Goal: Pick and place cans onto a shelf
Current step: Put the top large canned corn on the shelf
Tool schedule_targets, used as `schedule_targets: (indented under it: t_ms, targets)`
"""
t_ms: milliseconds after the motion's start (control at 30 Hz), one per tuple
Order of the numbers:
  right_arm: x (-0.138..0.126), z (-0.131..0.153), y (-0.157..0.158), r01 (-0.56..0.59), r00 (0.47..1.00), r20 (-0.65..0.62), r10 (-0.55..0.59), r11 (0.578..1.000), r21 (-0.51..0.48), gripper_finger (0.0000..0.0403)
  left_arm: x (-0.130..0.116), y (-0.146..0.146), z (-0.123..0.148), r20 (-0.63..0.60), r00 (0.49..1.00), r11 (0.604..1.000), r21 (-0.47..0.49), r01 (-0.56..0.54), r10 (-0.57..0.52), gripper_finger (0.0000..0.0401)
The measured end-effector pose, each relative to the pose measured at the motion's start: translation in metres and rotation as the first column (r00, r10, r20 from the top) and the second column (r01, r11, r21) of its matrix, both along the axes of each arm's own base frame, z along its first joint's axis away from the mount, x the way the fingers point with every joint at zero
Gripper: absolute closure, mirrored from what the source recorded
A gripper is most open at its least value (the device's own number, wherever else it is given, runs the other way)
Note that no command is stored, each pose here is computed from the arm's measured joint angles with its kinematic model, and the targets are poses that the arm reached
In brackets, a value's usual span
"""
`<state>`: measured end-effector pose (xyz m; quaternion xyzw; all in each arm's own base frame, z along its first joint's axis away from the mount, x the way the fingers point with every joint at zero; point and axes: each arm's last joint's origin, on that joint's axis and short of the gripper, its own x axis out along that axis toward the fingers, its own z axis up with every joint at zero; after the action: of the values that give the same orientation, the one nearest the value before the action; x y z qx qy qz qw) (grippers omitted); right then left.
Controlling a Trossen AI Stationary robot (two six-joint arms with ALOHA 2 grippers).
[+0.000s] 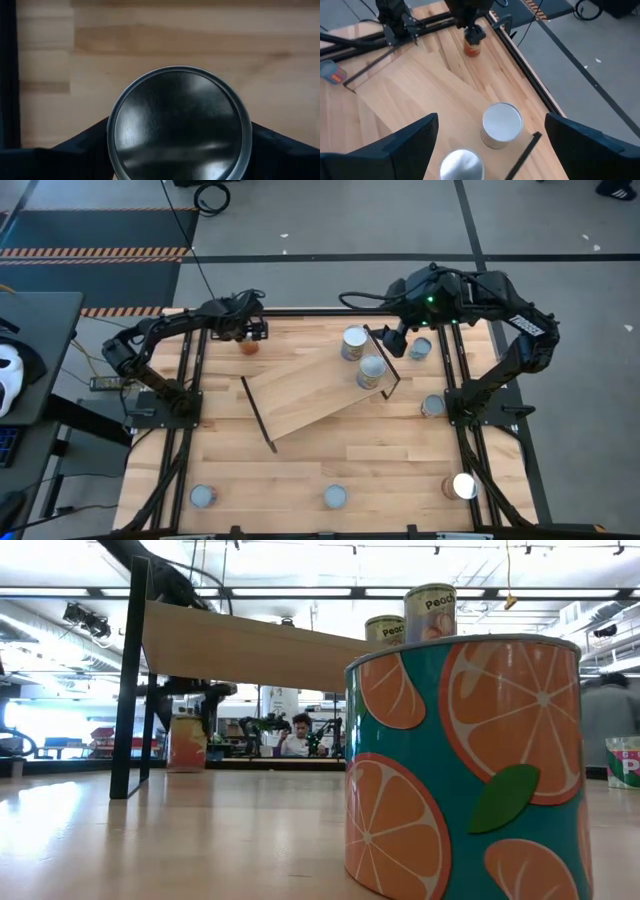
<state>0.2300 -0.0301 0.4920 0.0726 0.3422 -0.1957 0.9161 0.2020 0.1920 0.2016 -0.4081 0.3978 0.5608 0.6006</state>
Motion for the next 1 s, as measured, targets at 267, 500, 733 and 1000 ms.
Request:
schedule_targets:
  t_ms: [267, 500, 733, 1000]
  targets:
    - [-0.028, 0.011, 0.003, -0.029, 0.999, 0.023, 0.03, 0.999, -0.038, 0.003, 0.056, -0.047, 0.119, 0.117, 0.908, 0.912, 0.142, 0.385, -0.401, 0.0094]
    - [-0.044, 0.016, 0.004, -0.048, 0.998, 0.03, 0.05, 0.997, -0.063, 0.003, 0.098, -0.12, 0.181, 0.222, 0.718, 0.747, 0.292, 0.597, -0.66, 0.0092]
    - [-0.051, 0.016, 0.005, -0.071, 0.997, -0.006, 0.071, 0.994, -0.082, 0.003, 0.143, -0.172, 0.185, 0.167, 0.57, 0.593, 0.299, 0.748, -0.804, 0.0087]
    - [-0.052, 0.016, 0.006, -0.081, 0.997, -0.007, 0.081, 0.993, -0.085, 0.003, 0.179, -0.146, 0.17, -0.028, 0.529, 0.513, 0.203, 0.834, -0.848, 0.0085]
